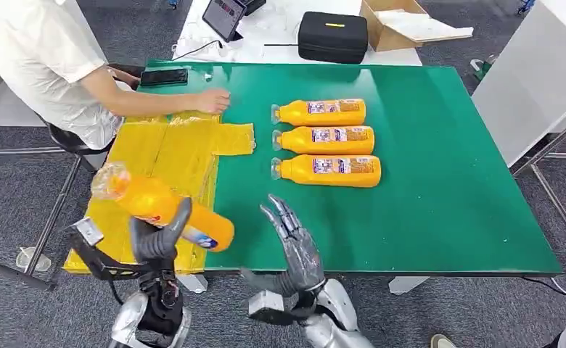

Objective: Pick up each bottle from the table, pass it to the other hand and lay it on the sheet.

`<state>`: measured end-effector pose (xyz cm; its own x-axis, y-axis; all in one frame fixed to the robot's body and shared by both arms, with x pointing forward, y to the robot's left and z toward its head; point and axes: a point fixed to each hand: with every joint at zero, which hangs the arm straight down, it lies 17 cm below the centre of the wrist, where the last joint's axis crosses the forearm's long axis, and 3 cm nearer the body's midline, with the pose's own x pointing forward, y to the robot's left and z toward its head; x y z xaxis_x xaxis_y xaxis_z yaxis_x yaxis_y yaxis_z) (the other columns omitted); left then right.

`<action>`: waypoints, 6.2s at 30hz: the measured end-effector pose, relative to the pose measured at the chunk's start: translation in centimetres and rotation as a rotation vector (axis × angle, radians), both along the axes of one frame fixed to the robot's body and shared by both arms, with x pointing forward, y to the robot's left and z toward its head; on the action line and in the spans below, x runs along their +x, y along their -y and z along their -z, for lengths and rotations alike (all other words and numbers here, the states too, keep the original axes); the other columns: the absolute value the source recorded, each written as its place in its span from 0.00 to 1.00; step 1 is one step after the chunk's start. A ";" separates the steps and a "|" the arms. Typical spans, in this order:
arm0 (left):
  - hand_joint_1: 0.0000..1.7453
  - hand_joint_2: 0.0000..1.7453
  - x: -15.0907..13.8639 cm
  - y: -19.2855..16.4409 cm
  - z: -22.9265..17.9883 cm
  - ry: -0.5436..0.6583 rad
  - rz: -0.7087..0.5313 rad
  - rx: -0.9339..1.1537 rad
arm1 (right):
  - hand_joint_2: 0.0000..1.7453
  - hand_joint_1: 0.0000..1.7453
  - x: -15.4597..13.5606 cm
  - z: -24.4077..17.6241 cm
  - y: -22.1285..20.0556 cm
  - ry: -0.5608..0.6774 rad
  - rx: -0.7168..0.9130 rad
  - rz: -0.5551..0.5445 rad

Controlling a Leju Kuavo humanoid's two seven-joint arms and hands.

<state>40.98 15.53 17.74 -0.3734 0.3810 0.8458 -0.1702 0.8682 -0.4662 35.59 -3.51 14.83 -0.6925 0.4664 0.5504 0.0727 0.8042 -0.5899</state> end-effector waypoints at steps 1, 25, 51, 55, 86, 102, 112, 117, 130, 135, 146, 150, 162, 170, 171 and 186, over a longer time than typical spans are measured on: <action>0.92 1.00 -0.3 -0.5 -1.0 0.036 -0.076 0.145 | 1.00 0.00 -0.1 -0.4 1.0 0.006 0.026 0.032; 0.04 1.00 8.8 0.0 15.7 -0.300 0.231 1.686 | 1.00 0.00 2.2 -3.0 11.1 -0.061 0.395 0.281; 0.00 1.00 8.6 0.4 18.8 -0.340 0.533 1.631 | 1.00 0.00 1.8 -1.4 10.3 -0.123 0.422 0.233; 0.00 1.00 8.5 1.3 18.0 -0.288 0.507 1.635 | 1.00 0.00 1.8 -1.2 10.2 -0.127 0.420 0.229; 0.00 1.00 -6.1 17.2 5.0 0.365 0.436 1.242 | 1.00 0.00 8.3 5.0 16.9 -0.029 -0.513 0.491; 0.00 1.00 -7.9 18.7 2.1 0.427 0.462 1.103 | 1.00 0.00 13.8 8.0 19.2 -0.226 -0.582 0.489; 0.00 1.00 -8.4 19.7 0.9 0.464 0.472 1.062 | 1.00 0.00 16.7 13.5 20.2 -0.497 -0.768 0.405; 0.00 1.00 -8.3 19.8 1.0 0.461 0.475 1.062 | 1.00 0.03 17.4 13.7 20.4 -0.533 -0.820 0.402; 0.00 1.00 -8.0 20.2 1.1 0.446 0.463 1.059 | 1.00 1.00 18.3 14.7 21.6 -0.672 -0.932 0.412; 0.00 1.00 -8.0 20.2 0.8 0.452 0.475 1.015 | 1.00 1.00 18.0 14.7 20.1 -0.741 -0.819 0.234; 0.00 1.00 -8.1 20.3 0.3 0.443 0.511 0.921 | 1.00 1.00 17.2 14.2 19.1 -0.764 -0.635 0.116; 0.00 1.00 -8.1 20.4 0.3 0.444 0.511 0.920 | 1.00 1.00 17.2 14.2 19.1 -0.765 -0.634 0.115; 0.00 1.00 -5.9 17.2 4.1 -0.007 0.647 0.179 | 1.00 1.00 12.4 10.6 14.6 -0.613 -0.099 0.066; 0.00 1.00 -6.3 17.0 4.0 -0.040 0.674 0.061 | 1.00 1.00 9.4 6.4 8.8 -0.486 0.057 -0.037; 0.00 1.00 -6.2 16.8 3.9 -0.040 0.667 0.048 | 1.00 1.00 9.2 5.7 8.0 -0.475 0.074 -0.052; 0.00 1.00 -4.7 15.1 2.9 -0.028 0.586 -0.005 | 1.00 1.00 6.3 3.5 -0.3 -0.476 0.091 -0.270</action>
